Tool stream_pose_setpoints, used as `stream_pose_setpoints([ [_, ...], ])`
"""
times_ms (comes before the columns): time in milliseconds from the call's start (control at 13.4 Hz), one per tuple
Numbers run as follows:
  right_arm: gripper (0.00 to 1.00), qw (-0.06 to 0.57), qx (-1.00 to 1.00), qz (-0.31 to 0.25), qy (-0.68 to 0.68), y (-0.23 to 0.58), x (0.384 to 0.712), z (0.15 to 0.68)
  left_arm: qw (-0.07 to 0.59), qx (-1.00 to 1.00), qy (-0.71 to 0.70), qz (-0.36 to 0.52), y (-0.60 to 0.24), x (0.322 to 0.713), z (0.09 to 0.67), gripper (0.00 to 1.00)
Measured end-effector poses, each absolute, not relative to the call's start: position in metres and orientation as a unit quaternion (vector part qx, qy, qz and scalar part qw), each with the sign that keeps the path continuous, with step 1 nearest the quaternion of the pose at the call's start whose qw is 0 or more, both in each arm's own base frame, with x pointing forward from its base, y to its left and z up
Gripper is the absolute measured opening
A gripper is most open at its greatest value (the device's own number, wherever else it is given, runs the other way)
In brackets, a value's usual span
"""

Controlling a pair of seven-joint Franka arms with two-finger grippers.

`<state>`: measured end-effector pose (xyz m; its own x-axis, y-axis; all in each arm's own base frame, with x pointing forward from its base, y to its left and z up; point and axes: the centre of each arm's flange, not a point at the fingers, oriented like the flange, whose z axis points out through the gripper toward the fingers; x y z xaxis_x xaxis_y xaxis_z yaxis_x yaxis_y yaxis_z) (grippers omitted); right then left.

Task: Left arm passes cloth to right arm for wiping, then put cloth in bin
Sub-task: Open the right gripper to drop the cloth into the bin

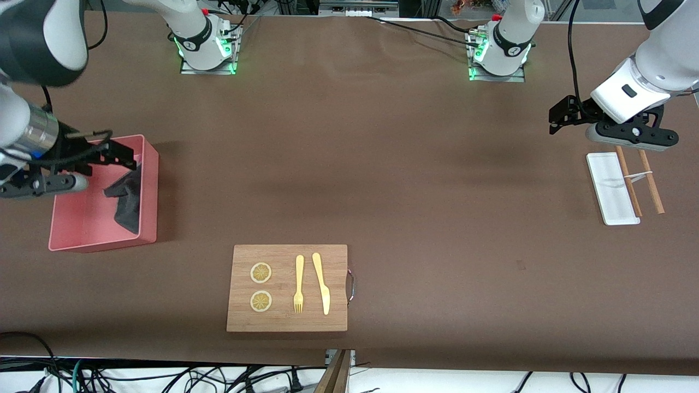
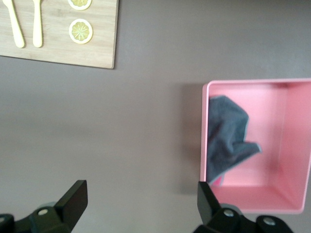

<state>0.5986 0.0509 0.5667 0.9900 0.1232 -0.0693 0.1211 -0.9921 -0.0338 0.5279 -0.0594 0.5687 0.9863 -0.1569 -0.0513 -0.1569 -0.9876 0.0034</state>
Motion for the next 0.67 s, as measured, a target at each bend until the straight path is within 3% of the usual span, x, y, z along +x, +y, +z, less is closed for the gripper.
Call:
stream_pose_setpoints([
  [448, 1.00, 0.004, -0.998, 0.039, -0.058, 0.102, 0.581, 0.580, 0.000, -0.997, 0.078, 0.025, -0.058, 0.528, 0.569, 1.00],
  [673, 1.00, 0.015, -0.998, 0.033, -0.059, 0.085, 0.565, 0.604, 0.000, -0.997, 0.078, 0.024, -0.059, 0.531, 0.570, 1.00],
])
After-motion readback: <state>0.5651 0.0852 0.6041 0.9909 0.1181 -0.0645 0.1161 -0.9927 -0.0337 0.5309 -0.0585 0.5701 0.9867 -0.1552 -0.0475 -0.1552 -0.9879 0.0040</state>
